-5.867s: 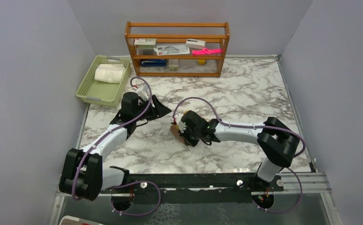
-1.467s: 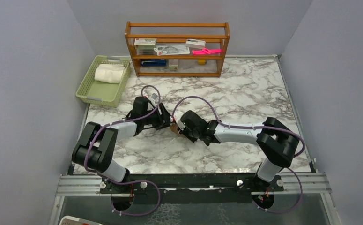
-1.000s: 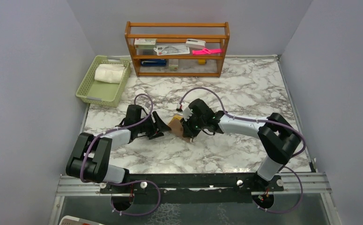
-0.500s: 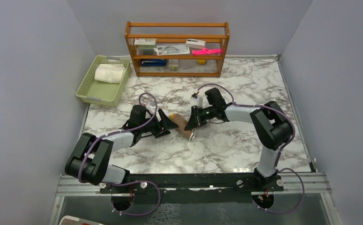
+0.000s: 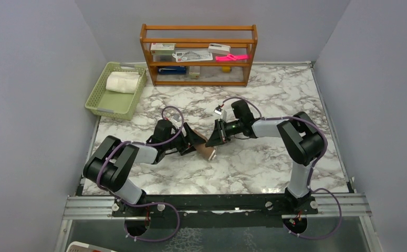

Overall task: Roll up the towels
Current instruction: Roll the towel at the center of the board, then pick up the towel at the center of the board.

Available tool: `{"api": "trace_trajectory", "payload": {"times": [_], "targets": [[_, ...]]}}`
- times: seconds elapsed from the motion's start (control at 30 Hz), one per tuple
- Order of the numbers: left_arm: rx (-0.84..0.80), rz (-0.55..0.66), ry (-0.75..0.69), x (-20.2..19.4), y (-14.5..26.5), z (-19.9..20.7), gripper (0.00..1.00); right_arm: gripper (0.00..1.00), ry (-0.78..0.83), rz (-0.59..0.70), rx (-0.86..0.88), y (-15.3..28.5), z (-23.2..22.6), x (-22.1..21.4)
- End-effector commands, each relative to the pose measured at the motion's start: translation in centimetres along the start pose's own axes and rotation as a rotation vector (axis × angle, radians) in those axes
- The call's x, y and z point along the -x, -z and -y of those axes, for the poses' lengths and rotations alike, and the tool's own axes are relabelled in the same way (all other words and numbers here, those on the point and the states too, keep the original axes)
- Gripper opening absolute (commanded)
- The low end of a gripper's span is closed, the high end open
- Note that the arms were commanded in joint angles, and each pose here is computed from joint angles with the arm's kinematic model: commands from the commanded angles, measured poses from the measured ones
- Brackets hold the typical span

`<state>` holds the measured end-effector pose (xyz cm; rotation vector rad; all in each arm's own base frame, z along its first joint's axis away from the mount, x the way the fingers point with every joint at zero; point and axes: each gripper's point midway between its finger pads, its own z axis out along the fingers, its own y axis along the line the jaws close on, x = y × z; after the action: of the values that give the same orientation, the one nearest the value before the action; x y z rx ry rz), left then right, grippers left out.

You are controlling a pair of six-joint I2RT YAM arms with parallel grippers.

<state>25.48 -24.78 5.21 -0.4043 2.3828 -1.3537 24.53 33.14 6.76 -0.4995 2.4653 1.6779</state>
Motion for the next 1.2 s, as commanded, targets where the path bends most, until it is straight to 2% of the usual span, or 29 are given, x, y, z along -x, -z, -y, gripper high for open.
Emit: {"api": "trace_trajectory", "payload": {"times": [0.0,0.2,0.53,0.6,0.73,0.83,0.9,1.0,1.1,1.17], "targets": [[0.054,0.078,0.016,0.9,-0.7,-1.6,0.74,0.08,-0.017,-0.024,0.06,0.0,-0.4,-0.7],[0.097,0.118,0.026,1.1,-0.5,-2.9,0.68,0.09,-0.02,-0.03,0.066,0.0,-0.2,-1.1],[0.071,0.218,0.001,3.3,-0.8,-1.9,0.55,0.17,0.023,-0.043,0.06,0.3,-0.7,-1.0],[0.063,0.225,-0.006,3.6,-1.0,-1.7,0.49,0.22,0.032,-0.053,0.085,0.5,-1.1,-1.1],[0.048,0.247,-0.022,4.3,-1.1,-1.3,0.39,0.39,0.095,-0.068,0.135,1.0,-2.5,-1.3],[0.041,0.261,-0.031,5.0,-1.1,-1.0,0.33,0.42,0.159,-0.07,0.143,1.6,-3.6,-1.0],[0.029,0.281,-0.03,5.9,-0.7,-0.6,0.31,0.42,0.209,-0.041,0.113,2.2,-4.1,-0.1],[-0.018,0.321,-0.038,7.7,0.6,0.7,0.29,0.42,0.255,0.072,0.071,4.7,-4.5,2.1],[-0.084,0.383,-0.066,10.6,3.1,2.7,0.24,0.43,0.256,0.185,0.06,8.2,-4.5,3.8],[-0.102,0.42,-0.087,12.6,5.0,4.1,0.24,0.44,0.268,0.212,0.054,9.8,-4.4,4.1]]}}
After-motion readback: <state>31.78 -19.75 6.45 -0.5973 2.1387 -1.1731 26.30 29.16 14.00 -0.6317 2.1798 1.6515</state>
